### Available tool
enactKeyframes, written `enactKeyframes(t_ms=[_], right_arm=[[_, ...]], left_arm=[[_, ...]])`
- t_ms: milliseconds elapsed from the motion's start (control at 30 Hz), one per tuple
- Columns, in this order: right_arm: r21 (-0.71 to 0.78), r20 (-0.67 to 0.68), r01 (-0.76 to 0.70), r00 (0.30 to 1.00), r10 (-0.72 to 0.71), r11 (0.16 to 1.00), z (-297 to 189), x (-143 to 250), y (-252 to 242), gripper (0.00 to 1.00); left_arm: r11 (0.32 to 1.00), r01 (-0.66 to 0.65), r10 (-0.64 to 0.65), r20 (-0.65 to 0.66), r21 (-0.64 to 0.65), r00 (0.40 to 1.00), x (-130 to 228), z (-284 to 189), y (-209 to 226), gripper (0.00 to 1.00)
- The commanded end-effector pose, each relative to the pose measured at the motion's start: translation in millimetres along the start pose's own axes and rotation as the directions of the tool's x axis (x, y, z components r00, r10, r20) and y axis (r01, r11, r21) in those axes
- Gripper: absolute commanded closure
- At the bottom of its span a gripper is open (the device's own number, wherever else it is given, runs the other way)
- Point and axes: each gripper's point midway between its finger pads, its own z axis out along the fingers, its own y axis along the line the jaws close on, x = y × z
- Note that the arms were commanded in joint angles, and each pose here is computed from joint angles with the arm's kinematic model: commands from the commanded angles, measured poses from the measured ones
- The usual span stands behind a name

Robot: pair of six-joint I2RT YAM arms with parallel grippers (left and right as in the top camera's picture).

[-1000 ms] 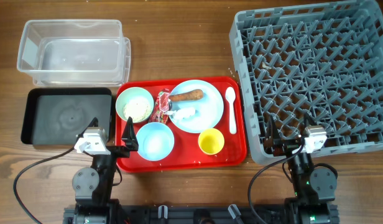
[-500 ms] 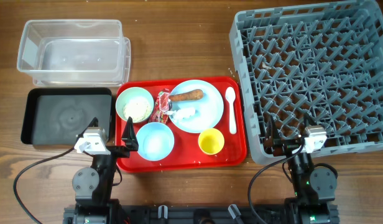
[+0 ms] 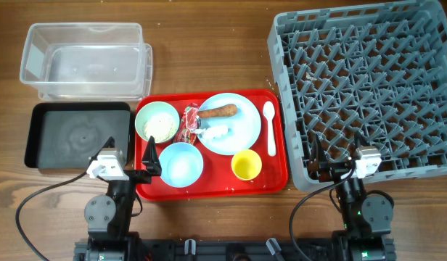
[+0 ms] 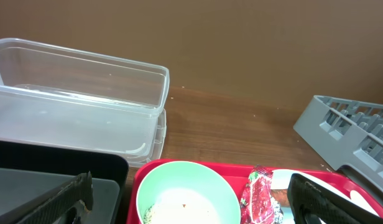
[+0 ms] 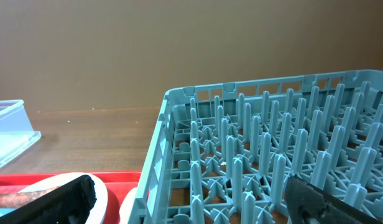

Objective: Sort waste into correct bins and load items into the dishwasher rack

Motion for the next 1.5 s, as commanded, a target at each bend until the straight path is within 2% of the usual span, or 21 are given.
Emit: enactKeyframes(t_ms=[0,667,767,967,1133,1200,1233,1333,1433,1467], right_arm=[[-0.005,-0.003,0.014,1.000,-0.014,1.000,0.4,0.8,0.5,0.00],[-0.005,-0.007,-0.013,1.000,0.013,1.000,0.0,-0.3,0.7,0.00],[-0.003,-0.028,-0.014,1.000,0.014,1.000,-3.2,-6.9,1.5,0.00],[0.005,-0.096,-0.017,0.995,0.017,1.000,-8.4,-38.8,4.9,0.00],[0.025,-0.272,-0.020,0.962,0.026,0.999,-1.2,-62.2,6.9,0.00],[0.038,-0.379,-0.021,0.925,0.034,0.999,5.3,-63.0,6.6,0.00],[0.048,-0.454,-0.021,0.890,0.041,0.999,9.8,-61.8,6.2,0.00],[0.065,-0.569,-0.020,0.821,0.054,0.998,15.5,-56.5,5.3,0.00],[0.083,-0.676,-0.022,0.733,0.072,0.996,22.5,-40.8,3.6,0.00],[0.086,-0.697,-0.020,0.713,0.074,0.996,22.2,-34.4,2.9,0.00]], left_arm=[[1.000,-0.019,0.019,-0.002,-0.004,1.000,2.1,0.1,1.4,0.00],[1.000,-0.018,0.018,0.000,-0.004,1.000,1.7,0.1,1.3,0.00],[1.000,0.028,-0.028,0.000,-0.003,1.000,1.1,-0.1,1.1,0.00],[0.999,0.047,-0.048,-0.048,-0.017,0.998,-21.7,-5.4,-4.2,0.00],[0.998,0.063,-0.058,-0.190,0.022,0.980,-50.9,14.4,-23.1,0.00],[0.996,0.083,-0.067,-0.289,0.043,0.955,-54.8,28.1,-32.3,0.00],[0.990,0.119,-0.078,-0.415,0.073,0.906,-54.4,42.5,-44.3,0.00],[0.982,0.173,-0.099,-0.567,0.078,0.818,-53.1,56.9,-55.7,0.00],[0.980,0.197,-0.149,-0.751,-0.026,0.643,-41.7,56.0,-53.6,0.00],[0.980,0.194,-0.156,-0.771,-0.043,0.617,-36.4,53.9,-51.9,0.00]])
